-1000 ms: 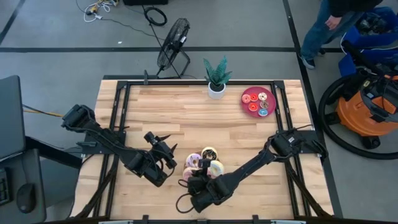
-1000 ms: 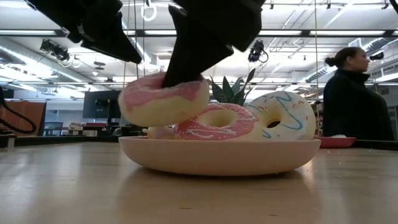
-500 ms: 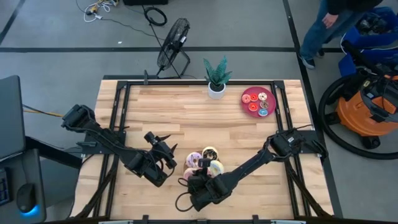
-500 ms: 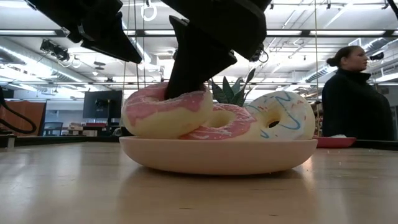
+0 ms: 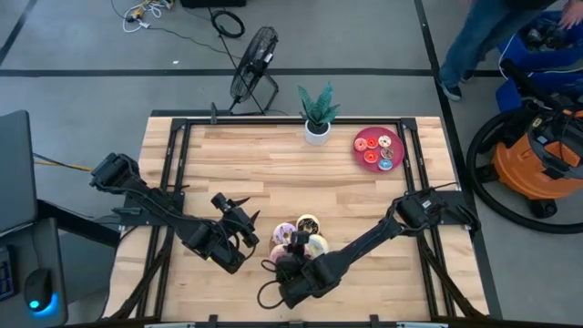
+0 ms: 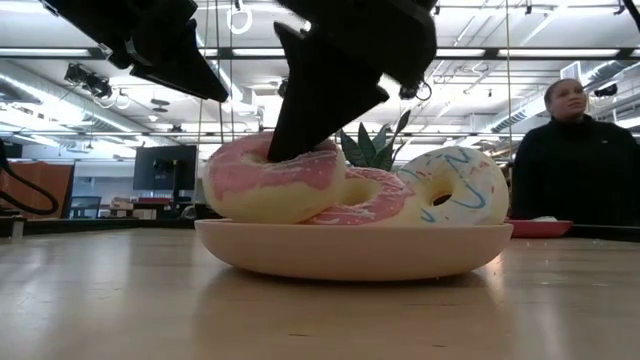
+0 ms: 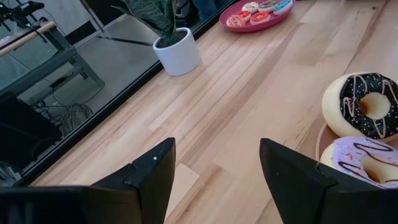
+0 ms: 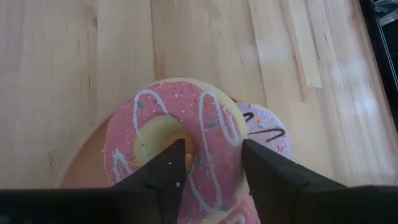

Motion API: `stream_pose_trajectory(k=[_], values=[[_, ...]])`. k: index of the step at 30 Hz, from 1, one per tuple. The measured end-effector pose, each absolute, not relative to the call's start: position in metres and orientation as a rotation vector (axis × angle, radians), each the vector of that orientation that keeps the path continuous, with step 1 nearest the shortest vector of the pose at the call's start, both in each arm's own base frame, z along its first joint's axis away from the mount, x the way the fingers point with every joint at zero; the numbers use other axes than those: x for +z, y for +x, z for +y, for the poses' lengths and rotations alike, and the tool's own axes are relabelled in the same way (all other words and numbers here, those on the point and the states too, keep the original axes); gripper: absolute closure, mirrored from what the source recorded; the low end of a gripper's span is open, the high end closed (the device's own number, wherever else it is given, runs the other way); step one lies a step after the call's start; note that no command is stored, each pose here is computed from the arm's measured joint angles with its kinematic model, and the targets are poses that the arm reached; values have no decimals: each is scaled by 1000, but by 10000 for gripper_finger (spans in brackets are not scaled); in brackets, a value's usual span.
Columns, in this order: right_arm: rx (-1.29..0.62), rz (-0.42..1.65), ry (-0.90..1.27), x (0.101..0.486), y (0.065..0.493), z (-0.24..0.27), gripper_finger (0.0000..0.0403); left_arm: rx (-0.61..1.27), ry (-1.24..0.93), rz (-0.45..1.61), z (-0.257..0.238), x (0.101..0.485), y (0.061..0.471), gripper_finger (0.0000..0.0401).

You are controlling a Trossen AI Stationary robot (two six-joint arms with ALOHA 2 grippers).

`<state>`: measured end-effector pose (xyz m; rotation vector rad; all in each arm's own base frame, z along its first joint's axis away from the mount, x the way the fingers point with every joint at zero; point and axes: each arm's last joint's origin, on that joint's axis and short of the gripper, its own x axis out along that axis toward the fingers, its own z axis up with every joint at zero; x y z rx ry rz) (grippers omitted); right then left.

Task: Pick & Place donuts
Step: Put the large pink donut on the pink plate, then put the small yellow donut on the red plate

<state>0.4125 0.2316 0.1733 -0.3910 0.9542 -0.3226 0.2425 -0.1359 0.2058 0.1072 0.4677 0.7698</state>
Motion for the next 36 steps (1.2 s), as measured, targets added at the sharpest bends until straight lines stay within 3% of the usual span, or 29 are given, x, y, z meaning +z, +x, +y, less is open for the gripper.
stream_pose_trajectory(k=[8, 17, 28, 36], values=[[-276, 972, -352, 190, 407, 230, 206, 770, 106, 468, -136, 206, 243, 163], [-228, 1004, -399, 192, 402, 234, 208, 767, 107, 468, -137, 206, 242, 163], [-321, 821, -568, 248, 334, 275, 232, 738, 101, 486, -141, 205, 240, 163], [-414, 793, -619, 203, 275, 296, 239, 624, 69, 594, -154, 202, 231, 163]])
